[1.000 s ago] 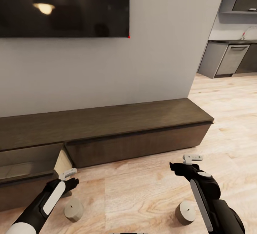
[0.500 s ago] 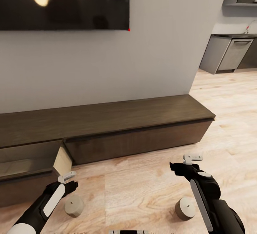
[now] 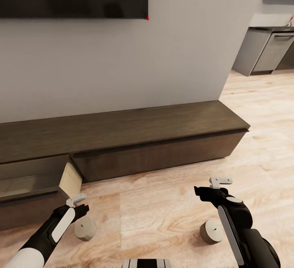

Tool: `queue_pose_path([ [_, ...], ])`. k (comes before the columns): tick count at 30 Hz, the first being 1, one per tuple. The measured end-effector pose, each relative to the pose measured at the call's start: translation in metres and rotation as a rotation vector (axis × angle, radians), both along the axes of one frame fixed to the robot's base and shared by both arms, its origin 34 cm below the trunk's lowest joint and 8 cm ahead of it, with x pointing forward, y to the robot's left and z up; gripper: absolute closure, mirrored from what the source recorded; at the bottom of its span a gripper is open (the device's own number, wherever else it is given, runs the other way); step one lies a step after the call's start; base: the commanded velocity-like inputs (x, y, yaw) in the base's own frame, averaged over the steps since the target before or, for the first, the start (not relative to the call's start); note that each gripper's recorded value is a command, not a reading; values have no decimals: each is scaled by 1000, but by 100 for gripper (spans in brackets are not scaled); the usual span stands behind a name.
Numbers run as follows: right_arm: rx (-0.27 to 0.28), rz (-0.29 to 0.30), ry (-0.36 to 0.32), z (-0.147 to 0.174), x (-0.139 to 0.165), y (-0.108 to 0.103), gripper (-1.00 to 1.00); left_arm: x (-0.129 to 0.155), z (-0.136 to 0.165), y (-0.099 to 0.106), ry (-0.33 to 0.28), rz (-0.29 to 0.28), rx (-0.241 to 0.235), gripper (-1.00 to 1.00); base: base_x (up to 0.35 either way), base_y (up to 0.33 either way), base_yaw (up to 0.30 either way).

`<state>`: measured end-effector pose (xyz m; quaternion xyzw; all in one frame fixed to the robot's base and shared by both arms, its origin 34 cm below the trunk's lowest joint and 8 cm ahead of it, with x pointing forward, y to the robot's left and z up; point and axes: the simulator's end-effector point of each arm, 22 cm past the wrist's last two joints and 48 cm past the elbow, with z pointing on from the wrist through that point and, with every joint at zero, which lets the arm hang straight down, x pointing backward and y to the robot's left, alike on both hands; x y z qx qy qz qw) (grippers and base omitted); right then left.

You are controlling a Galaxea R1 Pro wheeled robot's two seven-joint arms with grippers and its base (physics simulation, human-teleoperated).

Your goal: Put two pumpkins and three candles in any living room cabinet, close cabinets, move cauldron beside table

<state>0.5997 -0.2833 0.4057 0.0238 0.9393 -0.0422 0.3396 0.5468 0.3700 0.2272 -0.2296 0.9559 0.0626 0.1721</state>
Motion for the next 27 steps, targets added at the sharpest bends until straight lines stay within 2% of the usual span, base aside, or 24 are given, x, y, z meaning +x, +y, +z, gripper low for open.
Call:
queue_pose_path([
  [16,0,1,65,-35,-7,0,-100,-4,-30,-11,2,-16,-58,-100,0,0,0],
  [27,-1,0,110,-59,-14,-1,-100,-15,-49,1,26,-15,-65,-100,0,0,0],
])
